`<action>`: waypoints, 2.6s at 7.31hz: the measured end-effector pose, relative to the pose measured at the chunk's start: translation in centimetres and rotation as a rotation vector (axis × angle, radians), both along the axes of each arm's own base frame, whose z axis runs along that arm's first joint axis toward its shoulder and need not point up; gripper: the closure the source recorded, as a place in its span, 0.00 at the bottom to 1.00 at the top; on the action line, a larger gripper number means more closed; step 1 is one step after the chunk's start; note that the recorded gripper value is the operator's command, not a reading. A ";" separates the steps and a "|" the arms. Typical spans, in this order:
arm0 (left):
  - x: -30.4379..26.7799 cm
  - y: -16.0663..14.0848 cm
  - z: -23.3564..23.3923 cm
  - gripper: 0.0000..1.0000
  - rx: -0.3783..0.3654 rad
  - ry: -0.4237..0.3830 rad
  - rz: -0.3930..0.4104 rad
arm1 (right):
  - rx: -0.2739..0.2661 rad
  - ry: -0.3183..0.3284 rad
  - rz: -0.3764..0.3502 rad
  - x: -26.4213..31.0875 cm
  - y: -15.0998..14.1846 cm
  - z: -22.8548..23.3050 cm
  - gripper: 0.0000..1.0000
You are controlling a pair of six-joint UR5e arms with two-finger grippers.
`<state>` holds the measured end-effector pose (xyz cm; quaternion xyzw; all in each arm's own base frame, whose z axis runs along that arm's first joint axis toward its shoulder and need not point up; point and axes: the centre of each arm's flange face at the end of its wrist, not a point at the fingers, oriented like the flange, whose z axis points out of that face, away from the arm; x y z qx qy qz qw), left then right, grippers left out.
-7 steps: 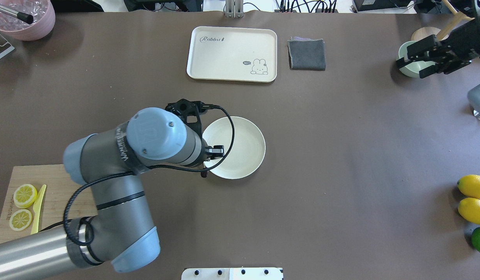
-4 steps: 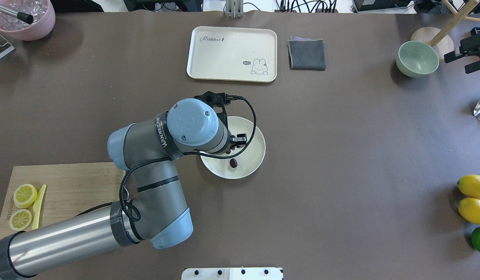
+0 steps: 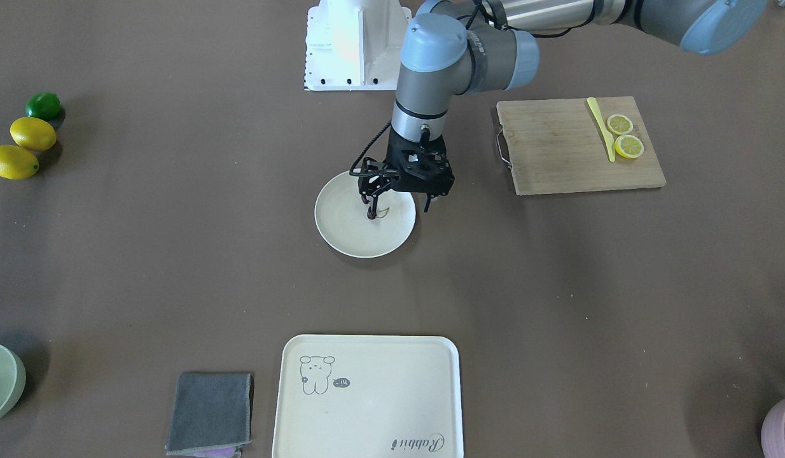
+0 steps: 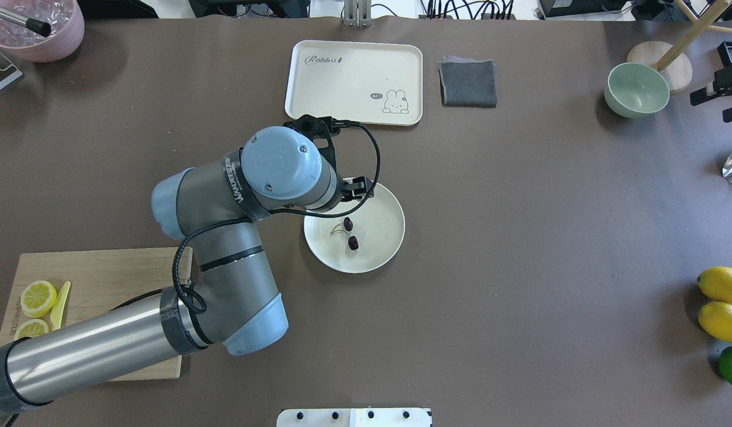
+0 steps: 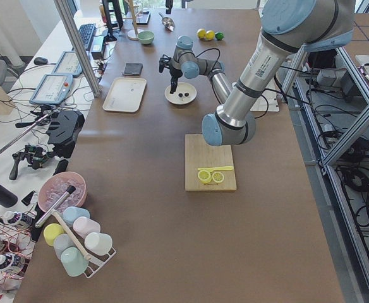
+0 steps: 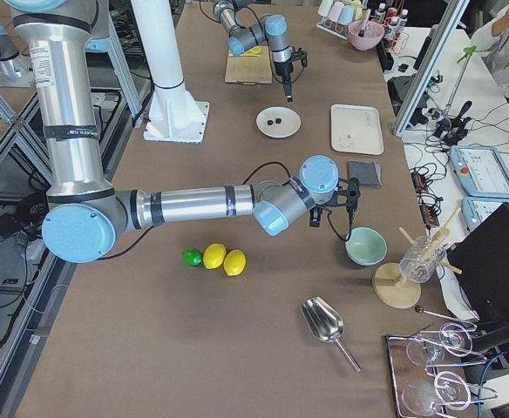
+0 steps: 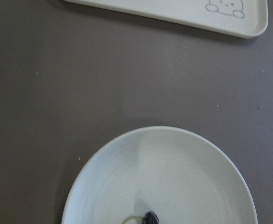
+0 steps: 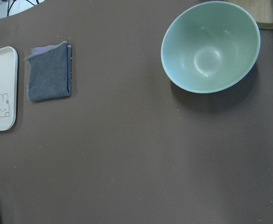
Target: Place red cherry on plate
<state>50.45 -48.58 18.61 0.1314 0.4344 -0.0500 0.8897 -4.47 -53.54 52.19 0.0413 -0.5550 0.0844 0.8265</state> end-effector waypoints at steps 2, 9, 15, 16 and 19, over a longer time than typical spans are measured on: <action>-11.5 -7.1 5.5 0.03 0.067 -0.106 0.144 | -0.016 0.037 0.003 -0.5 1.0 1.7 0.00; -43.0 -6.2 31.9 0.02 0.015 -0.179 0.316 | 0.043 0.295 -0.089 4.4 3.0 9.5 0.00; -46.0 -3.2 37.0 0.02 -0.102 -0.153 0.291 | 0.032 0.327 -0.095 5.5 4.6 11.2 0.00; -47.4 -2.4 38.1 0.02 -0.124 -0.146 0.271 | 0.029 0.327 -0.095 5.5 4.8 11.4 0.00; -50.6 -0.7 41.6 0.02 -0.152 -0.117 0.258 | 0.020 0.322 -0.091 5.9 5.4 11.8 0.00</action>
